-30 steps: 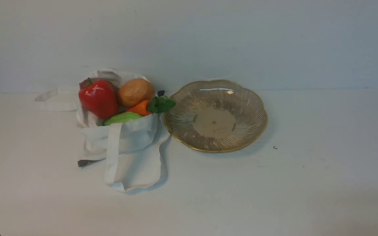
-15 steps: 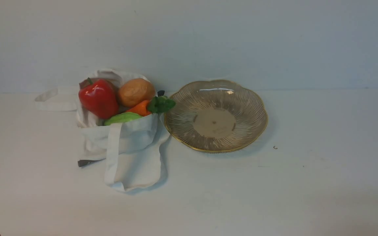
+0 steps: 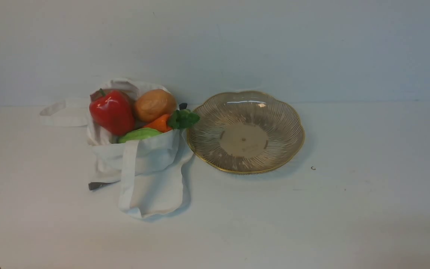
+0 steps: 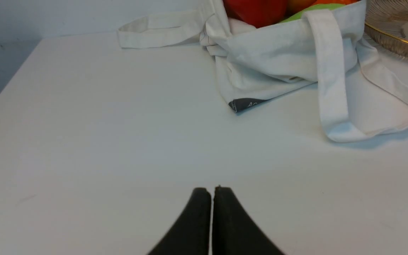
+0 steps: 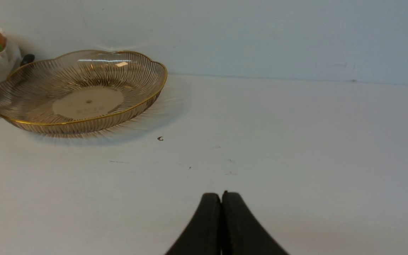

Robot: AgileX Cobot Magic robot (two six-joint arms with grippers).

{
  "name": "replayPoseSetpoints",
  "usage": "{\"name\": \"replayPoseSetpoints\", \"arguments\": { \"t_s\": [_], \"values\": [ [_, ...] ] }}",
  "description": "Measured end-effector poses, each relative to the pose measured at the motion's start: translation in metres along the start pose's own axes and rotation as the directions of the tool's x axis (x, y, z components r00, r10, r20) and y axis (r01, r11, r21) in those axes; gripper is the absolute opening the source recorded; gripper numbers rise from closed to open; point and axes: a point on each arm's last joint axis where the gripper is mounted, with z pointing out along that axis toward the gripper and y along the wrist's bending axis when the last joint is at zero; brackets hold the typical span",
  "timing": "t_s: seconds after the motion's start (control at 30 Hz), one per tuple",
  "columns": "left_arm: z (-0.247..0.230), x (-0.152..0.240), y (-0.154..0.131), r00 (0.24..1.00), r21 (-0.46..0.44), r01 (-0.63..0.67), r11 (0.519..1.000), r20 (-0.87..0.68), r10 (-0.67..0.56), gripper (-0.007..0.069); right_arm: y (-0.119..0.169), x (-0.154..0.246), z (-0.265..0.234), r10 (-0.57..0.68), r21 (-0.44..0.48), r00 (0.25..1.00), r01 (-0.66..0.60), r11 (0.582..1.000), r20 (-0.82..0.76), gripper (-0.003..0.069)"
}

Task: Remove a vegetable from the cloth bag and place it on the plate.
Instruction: Grab a bell pepper from the bag with your left arm

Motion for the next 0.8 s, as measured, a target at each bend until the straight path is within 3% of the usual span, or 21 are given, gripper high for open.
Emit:
{"name": "replayPoseSetpoints", "arguments": {
  "t_s": [0.63,0.73,0.8],
  "values": [
    [0.0,0.0,0.0,1.0,0.002,0.009,1.0,0.001,-0.009,-0.0005,0.0,0.0,0.0,0.0,0.0,1.0,0.0,1.0,0.0,-0.0015],
    [0.0,-0.001,-0.004,0.978,0.047,0.208,0.977,-0.002,-0.208,-0.0005,0.0,0.0,0.0,0.0,0.0,1.0,0.0,1.0,0.0,-0.0015],
    [-0.001,-0.002,-0.01,0.881,0.108,0.473,0.874,-0.033,-0.472,-0.0005,0.0,0.0,0.0,0.0,0.0,1.0,0.0,1.0,0.0,-0.0015]
  ]
}}
